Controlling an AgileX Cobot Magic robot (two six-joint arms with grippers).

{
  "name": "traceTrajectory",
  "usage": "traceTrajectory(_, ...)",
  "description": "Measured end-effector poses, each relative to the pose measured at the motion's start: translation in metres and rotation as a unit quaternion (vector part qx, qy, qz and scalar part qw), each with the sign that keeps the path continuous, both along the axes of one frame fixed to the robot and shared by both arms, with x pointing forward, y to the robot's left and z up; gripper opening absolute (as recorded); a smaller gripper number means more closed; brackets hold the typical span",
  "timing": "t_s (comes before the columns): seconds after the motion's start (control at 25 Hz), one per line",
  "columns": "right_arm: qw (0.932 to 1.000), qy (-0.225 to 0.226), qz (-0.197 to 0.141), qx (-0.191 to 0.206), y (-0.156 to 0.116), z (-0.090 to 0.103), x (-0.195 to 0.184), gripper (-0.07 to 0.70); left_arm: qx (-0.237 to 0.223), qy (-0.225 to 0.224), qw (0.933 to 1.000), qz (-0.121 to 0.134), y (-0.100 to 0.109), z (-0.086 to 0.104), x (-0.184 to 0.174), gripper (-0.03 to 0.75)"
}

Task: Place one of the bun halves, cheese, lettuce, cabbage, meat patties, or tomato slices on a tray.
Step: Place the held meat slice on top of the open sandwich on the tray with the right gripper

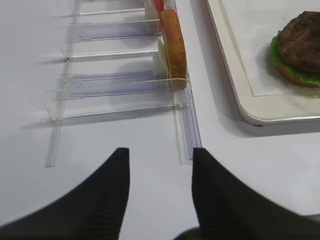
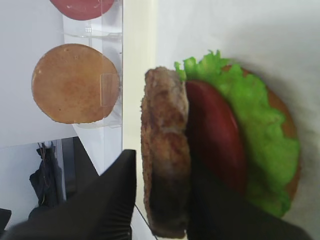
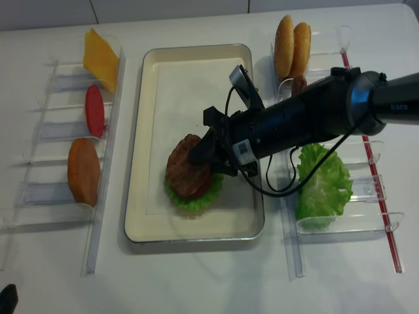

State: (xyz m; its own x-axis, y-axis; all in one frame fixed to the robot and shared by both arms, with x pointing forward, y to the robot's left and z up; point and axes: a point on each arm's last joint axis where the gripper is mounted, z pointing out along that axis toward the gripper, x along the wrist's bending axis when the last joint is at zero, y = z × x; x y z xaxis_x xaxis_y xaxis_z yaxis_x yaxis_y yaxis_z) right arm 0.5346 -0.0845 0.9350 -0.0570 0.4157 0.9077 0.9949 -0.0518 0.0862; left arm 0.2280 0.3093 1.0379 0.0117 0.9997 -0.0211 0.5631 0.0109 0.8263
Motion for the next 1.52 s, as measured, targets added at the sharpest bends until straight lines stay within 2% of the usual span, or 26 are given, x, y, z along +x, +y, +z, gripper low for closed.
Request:
traceTrajectory(0.4,1.0,0.004,0.002,0.002,0.0,0.0,-0.001,0.26,0.0,0.0,1.0,0.0,0.0,0.0,0.0,0.294)
traceTrajectory(0.96,0.9994,0.026,0.025,-0.003,-0.005,0.0,-0.003,0.26,0.0,0.0,1.0,0.0,0.0,0.0,0.0,0.294)
traceTrajectory(1.32,0.9994,0.033,0.009,0.007,-0.02,0.004,0.005,0.26,0.0,0.0,1.0,0.0,0.0,0.0,0.0,0.294)
traceTrajectory(1.52,0.9992,0.033,0.019,-0.012,-0.024,0.003,0.004,0.26,0.0,0.0,1.0,0.0,0.0,0.0,0.0,0.294)
